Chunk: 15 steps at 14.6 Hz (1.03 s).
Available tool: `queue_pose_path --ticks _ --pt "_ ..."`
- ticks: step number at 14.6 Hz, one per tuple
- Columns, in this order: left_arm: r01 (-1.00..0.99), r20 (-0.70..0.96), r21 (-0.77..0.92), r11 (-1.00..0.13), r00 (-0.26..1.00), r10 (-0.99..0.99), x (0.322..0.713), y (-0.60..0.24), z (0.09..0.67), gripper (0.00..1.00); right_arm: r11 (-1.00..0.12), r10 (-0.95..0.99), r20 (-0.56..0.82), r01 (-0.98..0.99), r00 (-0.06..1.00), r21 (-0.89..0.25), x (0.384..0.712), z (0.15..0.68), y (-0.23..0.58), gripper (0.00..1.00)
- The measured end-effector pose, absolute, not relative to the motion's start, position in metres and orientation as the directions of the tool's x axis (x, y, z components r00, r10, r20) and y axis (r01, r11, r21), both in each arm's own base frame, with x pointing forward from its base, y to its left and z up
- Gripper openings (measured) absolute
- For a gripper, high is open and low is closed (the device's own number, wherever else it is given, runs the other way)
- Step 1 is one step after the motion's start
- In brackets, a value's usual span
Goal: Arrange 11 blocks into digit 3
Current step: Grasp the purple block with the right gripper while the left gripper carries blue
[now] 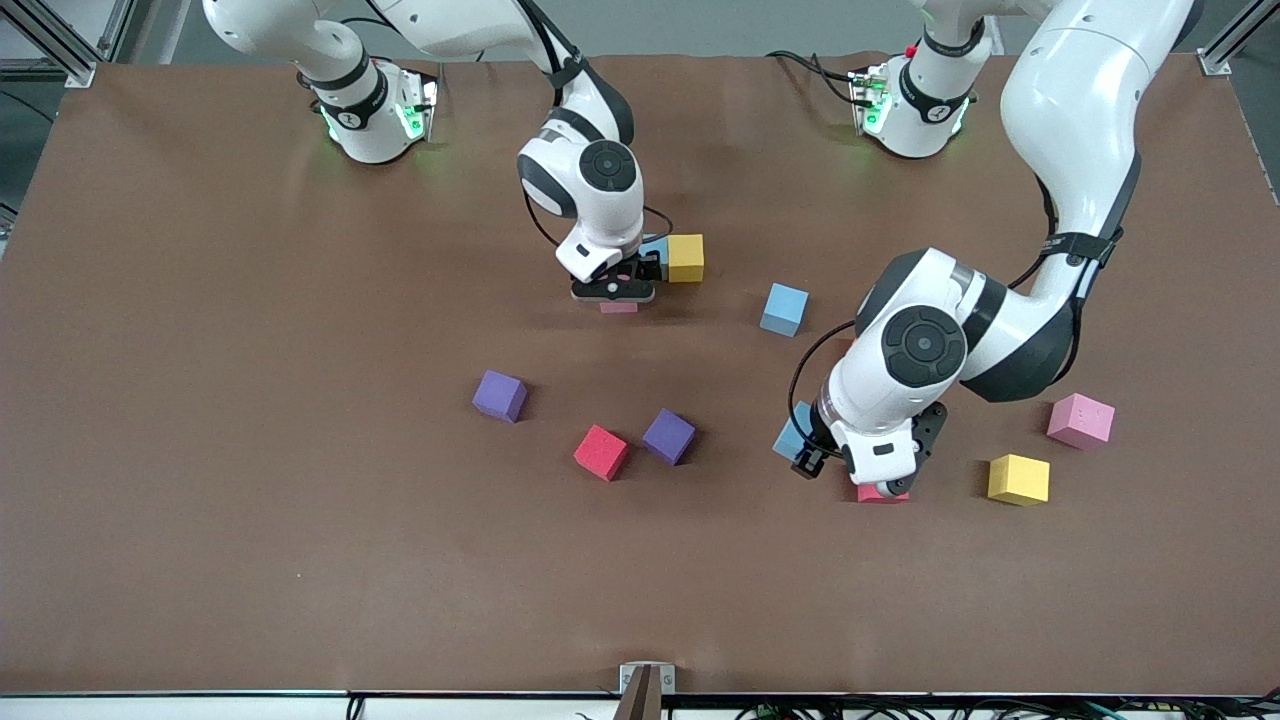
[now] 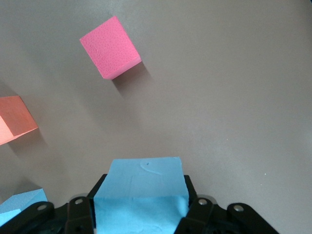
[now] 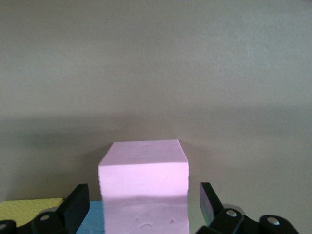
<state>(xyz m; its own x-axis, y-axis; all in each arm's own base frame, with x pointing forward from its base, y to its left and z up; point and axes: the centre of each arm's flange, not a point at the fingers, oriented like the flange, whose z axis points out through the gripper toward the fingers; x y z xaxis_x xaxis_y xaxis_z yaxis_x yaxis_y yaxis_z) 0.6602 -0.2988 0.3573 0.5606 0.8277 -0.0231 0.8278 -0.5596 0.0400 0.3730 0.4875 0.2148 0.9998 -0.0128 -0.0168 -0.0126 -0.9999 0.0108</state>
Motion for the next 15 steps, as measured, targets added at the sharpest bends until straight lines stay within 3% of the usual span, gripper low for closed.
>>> queue_pose_path --ticks 5,12,15 --pt "0.877 -0.044 0.028 -0.479 0.48 0.876 0.655 -0.306 0.354 0.62 -0.997 -0.075 0.023 -0.074 0.997 -0.028 0.407 0.261 0.471 1.0" --pt "0.907 -0.06 0.006 -0.42 0.42 0.906 0.642 -0.322 0.348 0.62 -0.94 -0.34 0.045 -0.339 0.939 -0.034 0.52 0.278 0.344 1.0" --pt "0.916 -0.061 0.002 -0.401 0.4 0.914 0.64 -0.326 0.347 0.62 -0.929 -0.369 0.082 -0.37 0.926 -0.01 0.552 0.28 0.292 1.0"
